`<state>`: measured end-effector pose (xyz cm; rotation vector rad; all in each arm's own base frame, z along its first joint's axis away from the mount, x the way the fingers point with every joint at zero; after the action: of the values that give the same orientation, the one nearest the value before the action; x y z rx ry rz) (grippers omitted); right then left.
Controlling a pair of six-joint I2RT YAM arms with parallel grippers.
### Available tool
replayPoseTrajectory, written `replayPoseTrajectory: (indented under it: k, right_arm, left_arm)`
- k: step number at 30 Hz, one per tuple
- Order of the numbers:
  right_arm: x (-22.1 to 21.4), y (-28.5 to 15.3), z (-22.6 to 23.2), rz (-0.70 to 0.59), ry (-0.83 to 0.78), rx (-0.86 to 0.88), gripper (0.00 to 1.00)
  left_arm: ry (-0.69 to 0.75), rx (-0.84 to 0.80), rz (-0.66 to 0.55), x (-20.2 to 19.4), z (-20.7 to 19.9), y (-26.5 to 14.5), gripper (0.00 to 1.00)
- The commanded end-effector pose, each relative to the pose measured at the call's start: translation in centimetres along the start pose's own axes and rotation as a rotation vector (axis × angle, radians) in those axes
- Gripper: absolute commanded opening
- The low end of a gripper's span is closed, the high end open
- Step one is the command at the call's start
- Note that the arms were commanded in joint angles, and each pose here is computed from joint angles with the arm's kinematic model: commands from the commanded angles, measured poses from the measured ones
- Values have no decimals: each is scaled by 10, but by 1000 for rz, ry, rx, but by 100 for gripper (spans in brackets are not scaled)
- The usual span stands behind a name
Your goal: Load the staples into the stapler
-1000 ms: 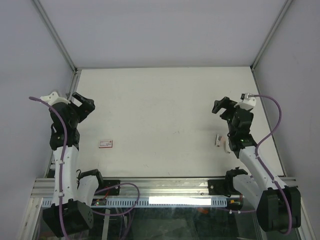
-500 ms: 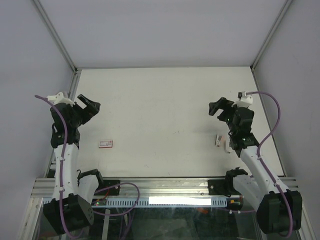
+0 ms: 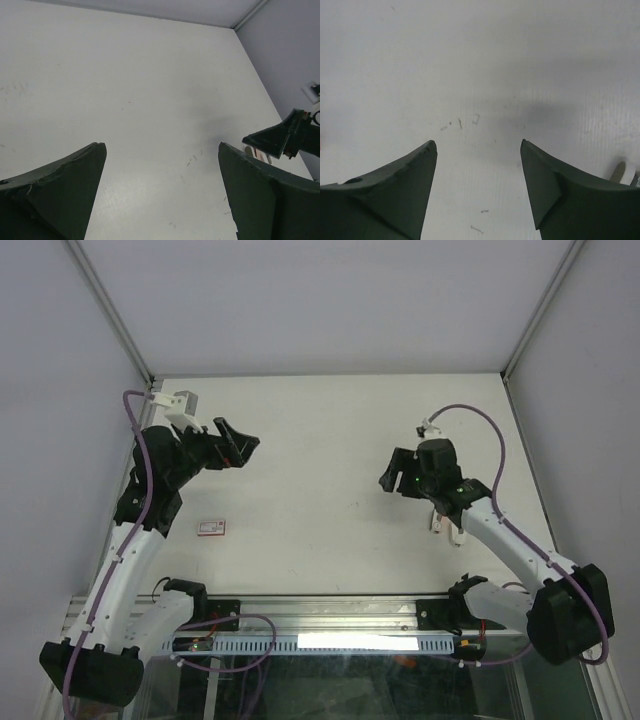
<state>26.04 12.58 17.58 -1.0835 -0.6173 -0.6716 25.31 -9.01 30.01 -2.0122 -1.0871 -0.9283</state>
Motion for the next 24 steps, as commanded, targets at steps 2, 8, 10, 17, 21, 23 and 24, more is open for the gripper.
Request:
replayPoseTrajectory:
  k: [2, 8, 10, 17, 21, 23, 24]
  right_arm:
    - [-42, -8, -11, 166, 45, -228, 69]
    - [-51, -23, -35, 127, 100, -388, 69]
    - [-49, -27, -41, 94, 132, -423, 69]
    - [-54, -37, -71, 78, 276, -478, 75]
    - [-63, -41, -83, 100, 311, -538, 77]
    - [-66, -45, -91, 95, 321, -602, 78]
    - [-67, -46, -93, 90, 319, -618, 78]
  left_arm:
    - [117, -27, -14, 8, -9, 11, 99]
    - [162, 98, -77, 4, 10, -8, 99]
    - [165, 96, -96, 5, 9, -11, 99]
    - [165, 120, -108, 7, 12, -12, 99]
    - [156, 111, -93, 5, 12, -10, 99]
    - [150, 108, -81, 3, 12, -8, 99]
    - [149, 105, -77, 2, 12, -7, 99]
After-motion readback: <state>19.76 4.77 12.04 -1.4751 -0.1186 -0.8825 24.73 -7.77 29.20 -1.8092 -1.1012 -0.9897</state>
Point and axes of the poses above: each gripper's point midway between its finger pads, its own y axis out along the fingers, its own z axis along the line the jaws close on, x = y × z, the point moved 5 cm from there along -y, back along the fingers, and after that the axes turned 4 degrees about -y, right-handed, at the moved point
